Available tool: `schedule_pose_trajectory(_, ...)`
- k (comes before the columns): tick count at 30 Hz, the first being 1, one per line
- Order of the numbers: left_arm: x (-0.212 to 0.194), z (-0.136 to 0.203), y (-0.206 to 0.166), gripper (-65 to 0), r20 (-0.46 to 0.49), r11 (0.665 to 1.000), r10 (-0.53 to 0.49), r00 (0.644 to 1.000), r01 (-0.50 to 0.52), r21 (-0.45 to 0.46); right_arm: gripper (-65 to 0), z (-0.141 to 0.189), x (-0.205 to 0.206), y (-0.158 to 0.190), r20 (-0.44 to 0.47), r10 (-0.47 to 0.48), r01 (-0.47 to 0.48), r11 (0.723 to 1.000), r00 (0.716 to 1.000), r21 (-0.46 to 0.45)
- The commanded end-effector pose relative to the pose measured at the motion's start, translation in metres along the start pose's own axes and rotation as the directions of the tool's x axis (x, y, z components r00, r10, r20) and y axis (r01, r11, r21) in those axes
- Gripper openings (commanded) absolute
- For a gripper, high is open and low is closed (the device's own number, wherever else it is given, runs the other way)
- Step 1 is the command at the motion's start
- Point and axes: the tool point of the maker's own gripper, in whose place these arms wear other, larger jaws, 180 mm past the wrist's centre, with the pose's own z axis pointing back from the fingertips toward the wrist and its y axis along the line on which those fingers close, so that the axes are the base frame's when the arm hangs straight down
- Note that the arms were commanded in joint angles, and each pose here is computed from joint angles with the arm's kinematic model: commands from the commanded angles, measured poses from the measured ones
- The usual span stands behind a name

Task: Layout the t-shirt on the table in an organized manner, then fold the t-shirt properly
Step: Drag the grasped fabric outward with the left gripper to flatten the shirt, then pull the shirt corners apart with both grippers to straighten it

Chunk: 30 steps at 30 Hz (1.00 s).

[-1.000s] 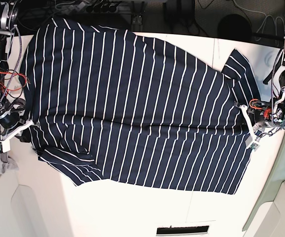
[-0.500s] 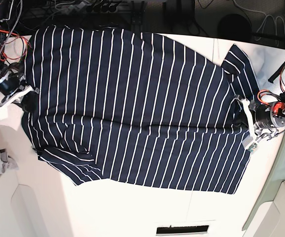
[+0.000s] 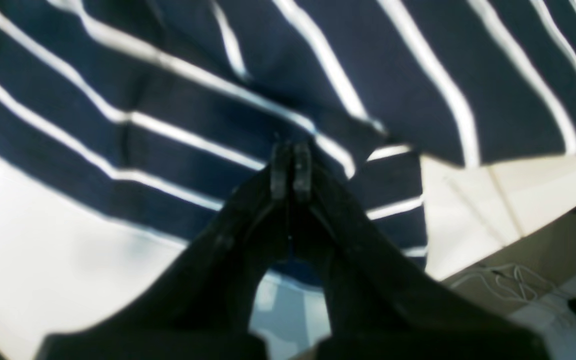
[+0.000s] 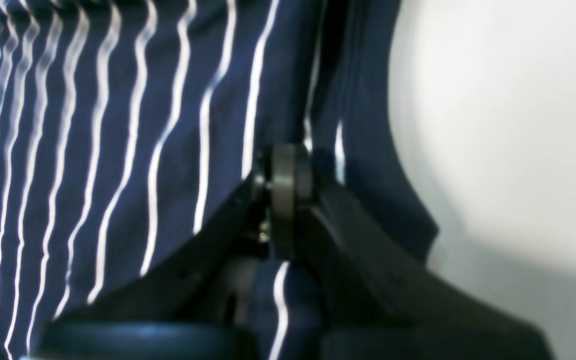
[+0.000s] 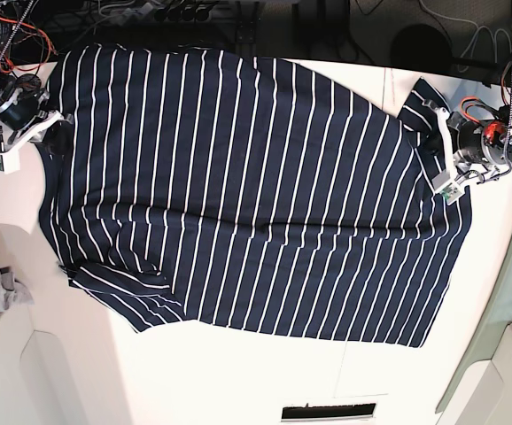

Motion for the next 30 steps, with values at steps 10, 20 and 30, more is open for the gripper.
schedule_pose_trajectory(10, -0.032, 0.011, -0.005, -65.0, -0.041, 0.999, -0.014, 0.999, 0.012, -0.045, -65.0, -0.014, 0.045, -0.028, 0.057, 0.026, -0.023, 0.998, 0.998, -0.056)
schedule_pose_trajectory(20, -0.061, 0.01, -0.008, -65.0, -0.12, 0.998, -0.062, 0.991, 0.059, -0.026, -65.0, -0.019, 0.114, -0.051, 0.103, 0.13, -0.119, 0.987, 0.986, -0.106)
schedule_pose_trajectory(30, -0.066, 0.013, 0.025, -65.0, -0.173, 0.977, -0.133, 0.976, 0.158, 0.14, -65.0, -0.003, 0.125, -0.041, 0.113, 0.021, -0.02, 1.0, 0.993, -0.009)
